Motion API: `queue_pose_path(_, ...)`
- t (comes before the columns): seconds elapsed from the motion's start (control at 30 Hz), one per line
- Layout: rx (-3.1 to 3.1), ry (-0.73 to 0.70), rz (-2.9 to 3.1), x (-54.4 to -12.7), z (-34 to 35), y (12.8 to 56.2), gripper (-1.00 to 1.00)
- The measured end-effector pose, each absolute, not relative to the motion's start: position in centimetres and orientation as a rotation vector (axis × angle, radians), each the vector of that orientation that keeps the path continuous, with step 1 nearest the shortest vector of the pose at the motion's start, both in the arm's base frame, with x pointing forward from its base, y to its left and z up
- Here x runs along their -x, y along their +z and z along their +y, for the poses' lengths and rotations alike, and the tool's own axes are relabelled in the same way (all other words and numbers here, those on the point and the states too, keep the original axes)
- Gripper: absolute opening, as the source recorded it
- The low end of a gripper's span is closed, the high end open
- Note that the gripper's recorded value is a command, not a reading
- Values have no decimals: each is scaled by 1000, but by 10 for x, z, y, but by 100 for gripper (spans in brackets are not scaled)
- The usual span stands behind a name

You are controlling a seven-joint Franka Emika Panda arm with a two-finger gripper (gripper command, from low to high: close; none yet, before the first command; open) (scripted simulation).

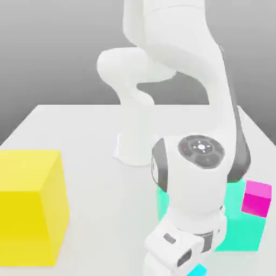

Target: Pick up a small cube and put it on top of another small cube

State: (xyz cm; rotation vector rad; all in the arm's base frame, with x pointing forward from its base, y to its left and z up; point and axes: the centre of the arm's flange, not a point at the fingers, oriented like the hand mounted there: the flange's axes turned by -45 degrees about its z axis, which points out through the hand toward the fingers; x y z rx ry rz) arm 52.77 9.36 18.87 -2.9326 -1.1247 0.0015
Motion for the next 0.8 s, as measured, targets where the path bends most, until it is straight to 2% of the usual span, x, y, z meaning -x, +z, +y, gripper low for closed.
queue_pose_path(0.23,2566,-4,-1768,-488,175,264,-100)
queue_pose_path(0.53,1824,0,-2550,-398,267,347,-100)
queue_pose_path(0.67,1763,3,-2599,-393,268,303,-100)
queue_pose_path(0.7,1762,3,-2599,-393,267,295,100)
queue_pose_path(0.8,1767,3,-2596,-394,266,295,100)
